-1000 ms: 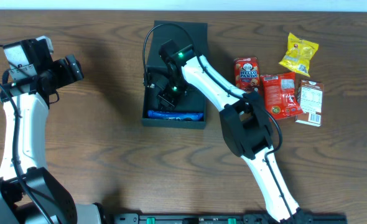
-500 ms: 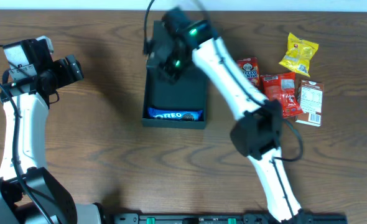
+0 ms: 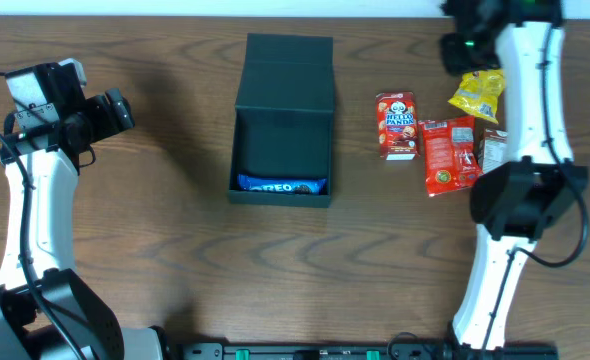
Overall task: Pack container
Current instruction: 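Move the right gripper to the yellow candy bag and grasp it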
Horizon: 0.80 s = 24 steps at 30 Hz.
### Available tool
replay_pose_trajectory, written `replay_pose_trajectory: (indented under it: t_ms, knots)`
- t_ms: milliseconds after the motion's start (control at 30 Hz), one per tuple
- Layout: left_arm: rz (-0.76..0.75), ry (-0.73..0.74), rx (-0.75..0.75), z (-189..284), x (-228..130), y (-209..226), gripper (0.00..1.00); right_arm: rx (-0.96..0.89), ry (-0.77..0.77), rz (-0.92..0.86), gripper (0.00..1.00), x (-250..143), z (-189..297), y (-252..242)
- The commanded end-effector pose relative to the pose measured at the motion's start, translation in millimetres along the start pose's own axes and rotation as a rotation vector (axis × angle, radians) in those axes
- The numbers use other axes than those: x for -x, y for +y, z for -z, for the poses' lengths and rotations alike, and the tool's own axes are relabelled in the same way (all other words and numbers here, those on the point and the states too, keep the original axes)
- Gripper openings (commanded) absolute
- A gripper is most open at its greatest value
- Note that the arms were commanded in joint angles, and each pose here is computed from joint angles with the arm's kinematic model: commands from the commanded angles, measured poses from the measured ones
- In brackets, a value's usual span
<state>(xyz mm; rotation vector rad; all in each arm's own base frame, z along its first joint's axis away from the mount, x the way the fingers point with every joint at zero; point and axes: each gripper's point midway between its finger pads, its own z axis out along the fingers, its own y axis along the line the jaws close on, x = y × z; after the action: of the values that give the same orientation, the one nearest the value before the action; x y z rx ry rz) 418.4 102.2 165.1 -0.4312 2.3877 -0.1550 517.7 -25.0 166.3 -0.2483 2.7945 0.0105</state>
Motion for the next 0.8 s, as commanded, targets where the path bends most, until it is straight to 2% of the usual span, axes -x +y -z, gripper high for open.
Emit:
replay_pose_trajectory:
  t_ms: [0,33,100,300,533,633,767]
  knots:
    - [-0.014,-0.018,-0.001,2,6,1,0.95,-0.010,0.014,-0.151,0.36,-7,-18,-20]
    - [-0.014,-0.019,-0.001,2,7,1,0.95,-0.022,0.000,-0.203,0.39,-5,-23,-28]
    - [-0.014,-0.018,-0.001,2,6,1,0.95,-0.054,-0.034,-0.295,0.61,-1,-36,-42]
    - [-0.010,-0.004,0.000,1,3,1,0.95,-0.288,-0.107,-0.537,0.82,-2,-64,-86]
    - [-0.010,0.000,0.000,1,2,2,0.95,-0.298,-0.138,-0.601,0.84,-7,-91,-94]
    - [-0.010,-0.001,0.001,1,2,2,0.95,-0.296,-0.155,-0.684,0.84,-13,-101,-103]
    - [-0.010,-0.001,0.004,1,2,2,0.95,-0.250,-0.125,-0.713,0.84,-22,-120,-103]
